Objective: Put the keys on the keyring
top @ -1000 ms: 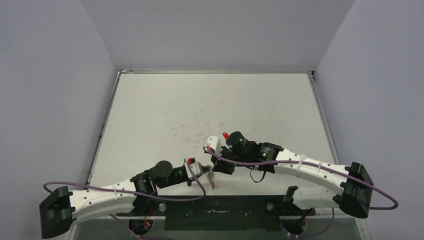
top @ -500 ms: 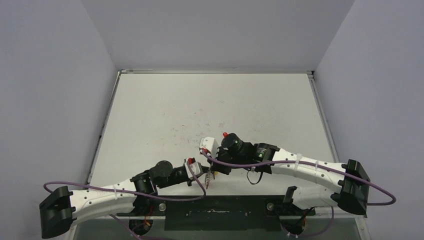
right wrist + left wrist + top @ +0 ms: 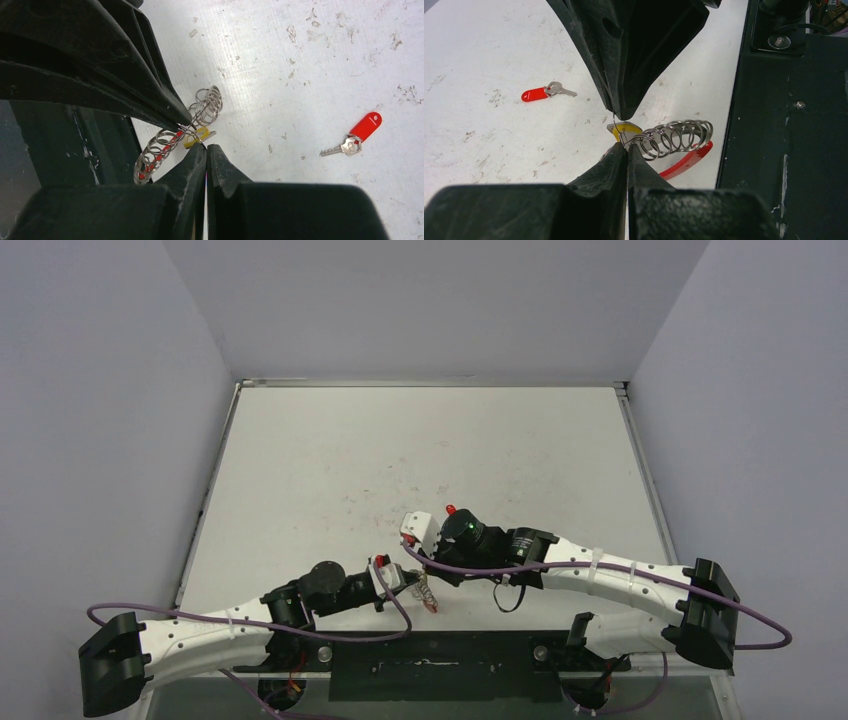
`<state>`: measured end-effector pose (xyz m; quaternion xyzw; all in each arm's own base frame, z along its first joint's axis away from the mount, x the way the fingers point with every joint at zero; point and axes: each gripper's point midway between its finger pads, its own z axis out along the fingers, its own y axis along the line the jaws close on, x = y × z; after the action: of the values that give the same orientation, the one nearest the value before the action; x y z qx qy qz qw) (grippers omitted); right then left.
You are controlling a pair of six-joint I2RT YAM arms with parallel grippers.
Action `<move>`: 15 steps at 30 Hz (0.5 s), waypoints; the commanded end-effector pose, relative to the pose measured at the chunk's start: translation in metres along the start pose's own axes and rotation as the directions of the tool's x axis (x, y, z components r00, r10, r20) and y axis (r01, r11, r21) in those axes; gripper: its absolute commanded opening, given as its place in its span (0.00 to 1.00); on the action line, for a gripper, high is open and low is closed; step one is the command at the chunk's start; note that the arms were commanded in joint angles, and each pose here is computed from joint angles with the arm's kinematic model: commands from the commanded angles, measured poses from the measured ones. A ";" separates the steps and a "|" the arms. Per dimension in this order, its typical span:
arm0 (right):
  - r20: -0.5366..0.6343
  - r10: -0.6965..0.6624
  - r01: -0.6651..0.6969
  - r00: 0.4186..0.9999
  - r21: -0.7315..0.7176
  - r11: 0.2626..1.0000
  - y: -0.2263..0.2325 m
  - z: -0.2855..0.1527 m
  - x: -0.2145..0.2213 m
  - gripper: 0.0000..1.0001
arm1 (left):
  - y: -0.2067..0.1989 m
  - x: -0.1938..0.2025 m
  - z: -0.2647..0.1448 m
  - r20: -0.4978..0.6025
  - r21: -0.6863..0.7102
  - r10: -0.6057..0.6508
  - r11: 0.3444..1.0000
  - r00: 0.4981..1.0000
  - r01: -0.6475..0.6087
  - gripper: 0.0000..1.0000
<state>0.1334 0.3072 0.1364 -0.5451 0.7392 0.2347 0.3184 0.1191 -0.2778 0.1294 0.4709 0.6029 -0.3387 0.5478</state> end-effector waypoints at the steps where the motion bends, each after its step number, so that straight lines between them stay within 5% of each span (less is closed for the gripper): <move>1: 0.045 0.006 -0.010 0.999 0.095 0.995 -0.015 -0.005 -0.011 0.00 | -0.002 -0.042 0.003 0.126 0.019 -0.006 1.000 0.992 0.004 0.00; 13: 0.051 -0.001 -0.003 0.999 0.075 0.997 -0.011 -0.002 -0.007 0.00 | -0.001 -0.040 0.001 0.128 0.015 -0.011 1.000 0.992 0.009 0.00; 15: 0.075 0.004 -0.010 0.997 0.078 0.997 -0.011 -0.005 -0.010 0.16 | -0.002 -0.039 0.001 0.128 0.014 -0.010 1.000 0.992 0.009 0.00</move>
<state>0.1355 0.3036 0.1297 -0.5378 0.7476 0.2221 0.3201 0.1188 -0.2779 0.1325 0.4666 0.6018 -0.3428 0.5502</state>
